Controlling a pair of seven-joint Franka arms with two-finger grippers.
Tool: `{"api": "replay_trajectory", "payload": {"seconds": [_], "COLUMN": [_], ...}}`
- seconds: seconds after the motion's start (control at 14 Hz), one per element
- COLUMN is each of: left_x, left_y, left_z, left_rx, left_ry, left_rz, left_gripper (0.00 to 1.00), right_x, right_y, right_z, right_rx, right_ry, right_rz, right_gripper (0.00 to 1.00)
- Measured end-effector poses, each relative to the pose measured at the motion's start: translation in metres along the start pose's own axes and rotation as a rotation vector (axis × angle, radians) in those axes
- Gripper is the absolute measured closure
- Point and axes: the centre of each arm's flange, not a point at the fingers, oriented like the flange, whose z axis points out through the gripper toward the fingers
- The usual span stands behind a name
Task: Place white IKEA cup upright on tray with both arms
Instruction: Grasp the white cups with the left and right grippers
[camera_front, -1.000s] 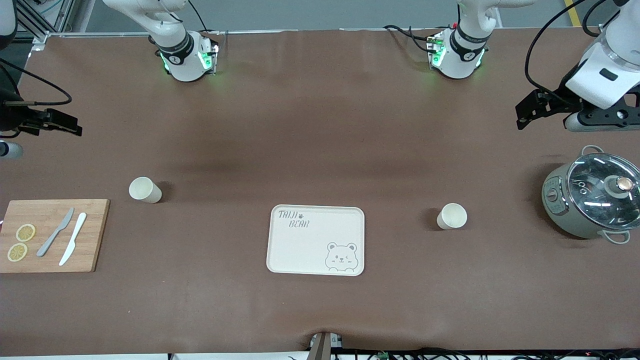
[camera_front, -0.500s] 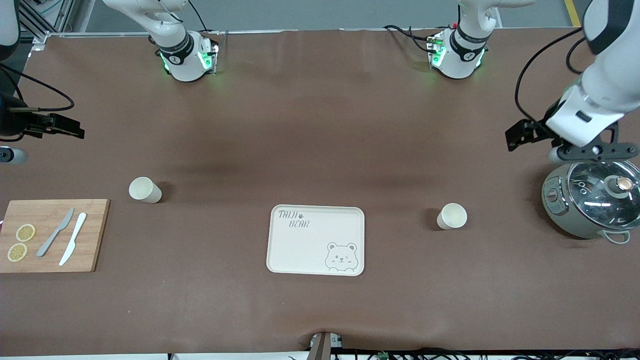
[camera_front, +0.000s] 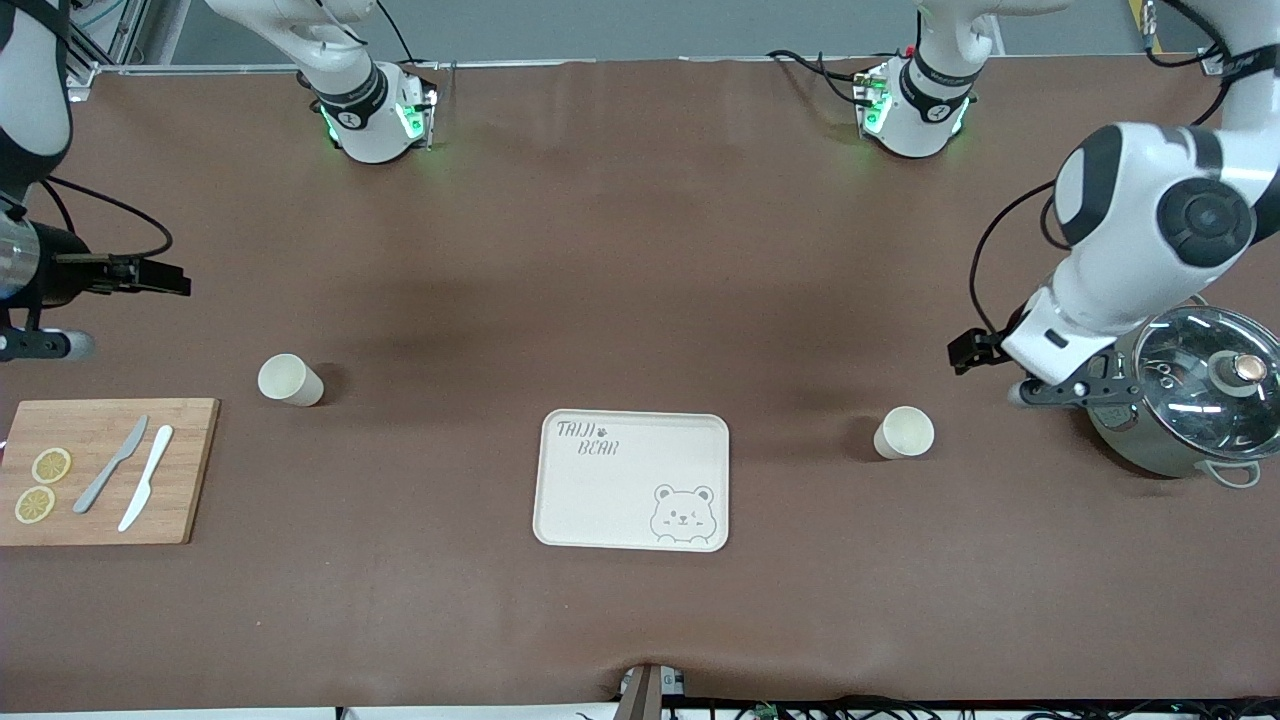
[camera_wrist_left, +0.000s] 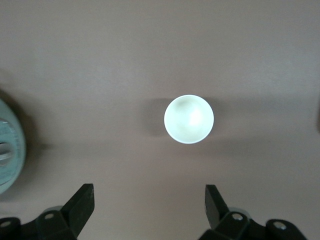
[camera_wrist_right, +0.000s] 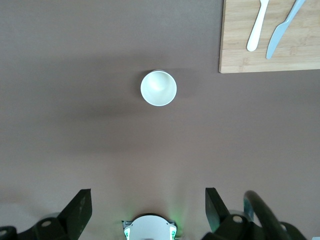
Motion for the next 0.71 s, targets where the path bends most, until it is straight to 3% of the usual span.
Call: {"api": "replay_trajectory", "payload": {"seconds": [0.29,0.71], "left_x": [0.018,0.033], "left_y": [0.004,0.003], "left_z": [0.057,0.124], "left_rx": [-0.018,-0.039], "left_ry": [0.014,0.036], "left_rz": [-0.011,-0.022], "left_gripper": [0.10,0.17], "right_x": [0.032,0.046], "right_y": [0.015,0.031], "right_z": [0.061,0.147], "right_rx": [0.004,0.010], "right_ry": [0.019,0.077], "right_rz": [0.021,0.047], "right_gripper": [0.00,0.00]}}
